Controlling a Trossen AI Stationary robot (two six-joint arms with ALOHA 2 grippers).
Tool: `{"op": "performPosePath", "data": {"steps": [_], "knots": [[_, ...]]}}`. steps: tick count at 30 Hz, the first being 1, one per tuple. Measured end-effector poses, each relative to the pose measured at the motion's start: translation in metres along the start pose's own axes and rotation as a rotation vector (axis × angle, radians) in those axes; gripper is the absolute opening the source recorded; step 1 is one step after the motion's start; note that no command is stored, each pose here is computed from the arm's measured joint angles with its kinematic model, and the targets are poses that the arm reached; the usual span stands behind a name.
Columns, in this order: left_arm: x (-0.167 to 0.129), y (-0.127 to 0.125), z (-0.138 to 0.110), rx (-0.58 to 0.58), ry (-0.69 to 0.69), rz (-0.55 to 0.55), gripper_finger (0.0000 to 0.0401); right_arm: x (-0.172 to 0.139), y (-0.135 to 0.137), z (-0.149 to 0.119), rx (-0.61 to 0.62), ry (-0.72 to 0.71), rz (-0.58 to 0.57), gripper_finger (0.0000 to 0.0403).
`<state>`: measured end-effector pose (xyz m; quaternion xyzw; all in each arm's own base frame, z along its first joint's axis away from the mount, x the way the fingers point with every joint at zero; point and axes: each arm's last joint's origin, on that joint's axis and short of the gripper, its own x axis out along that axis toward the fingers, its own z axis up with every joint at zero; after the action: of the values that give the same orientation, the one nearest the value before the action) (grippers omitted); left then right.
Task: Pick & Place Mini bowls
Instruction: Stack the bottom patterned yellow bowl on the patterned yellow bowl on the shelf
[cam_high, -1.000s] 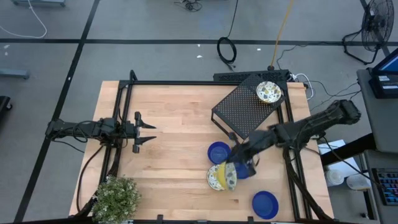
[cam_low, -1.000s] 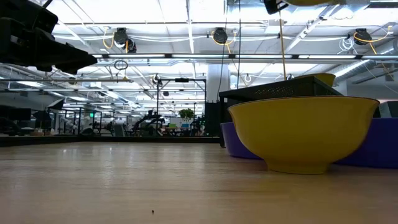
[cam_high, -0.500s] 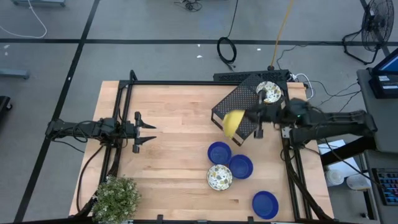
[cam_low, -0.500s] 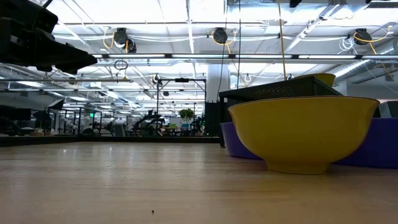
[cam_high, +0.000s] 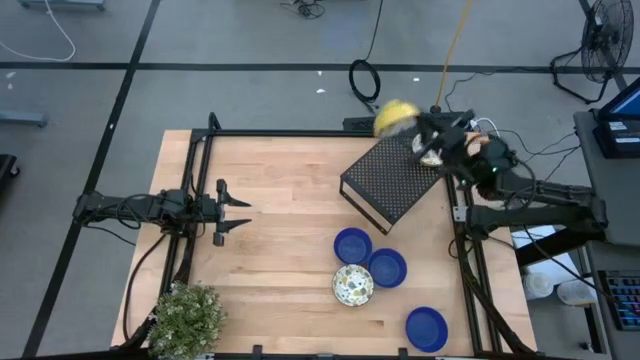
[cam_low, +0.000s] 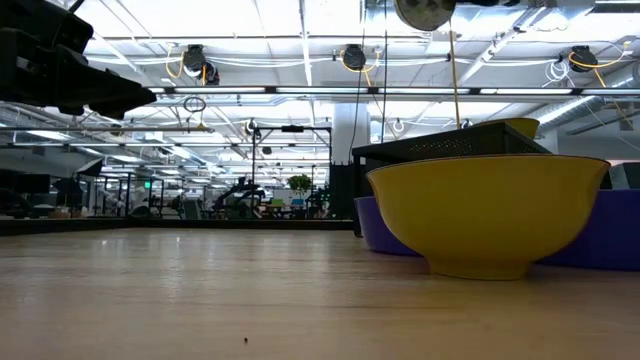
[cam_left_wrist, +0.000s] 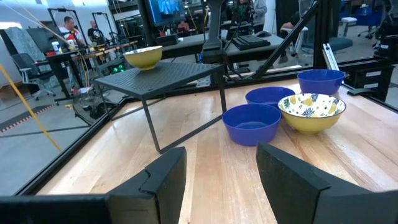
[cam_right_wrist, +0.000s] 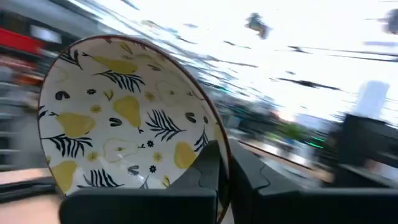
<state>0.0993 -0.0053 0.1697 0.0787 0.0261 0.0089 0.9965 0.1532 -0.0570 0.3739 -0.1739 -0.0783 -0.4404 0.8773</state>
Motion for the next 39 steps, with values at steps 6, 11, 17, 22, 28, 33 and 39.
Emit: {"op": "performPosePath", "data": {"steps": [6,11,17,22,28,33,39], "knots": [[0.000,0.000,0.000,0.000,0.000,0.000,0.0198,0.029,-0.032,0.039,-0.063,0.099,-0.133,0.0004],[0.000,0.000,0.000,0.000,0.000,0.000,0.0198,0.061,-0.059,0.068,-0.106,0.185,-0.255,0.0004],[0.000,0.000,0.000,0.000,0.000,0.000,0.0198,0.099,-0.084,0.073,-0.053,0.419,-0.315,0.0004],[0.000,0.000,0.000,0.000,0.000,0.000,0.0198,0.119,-0.098,0.058,0.086,0.622,-0.213,0.0004],[0.000,0.000,0.000,0.000,0.000,0.000,0.0198,0.126,-0.116,0.030,0.221,0.864,-0.137,0.0004],[0.000,0.000,0.000,0.000,0.000,0.000,0.0198,0.116,-0.133,0.003,0.278,1.116,-0.169,0.0004],[0.000,0.000,0.000,0.000,0.000,0.000,0.0198,0.102,-0.135,-0.008,0.302,1.311,-0.118,0.0004]]}}
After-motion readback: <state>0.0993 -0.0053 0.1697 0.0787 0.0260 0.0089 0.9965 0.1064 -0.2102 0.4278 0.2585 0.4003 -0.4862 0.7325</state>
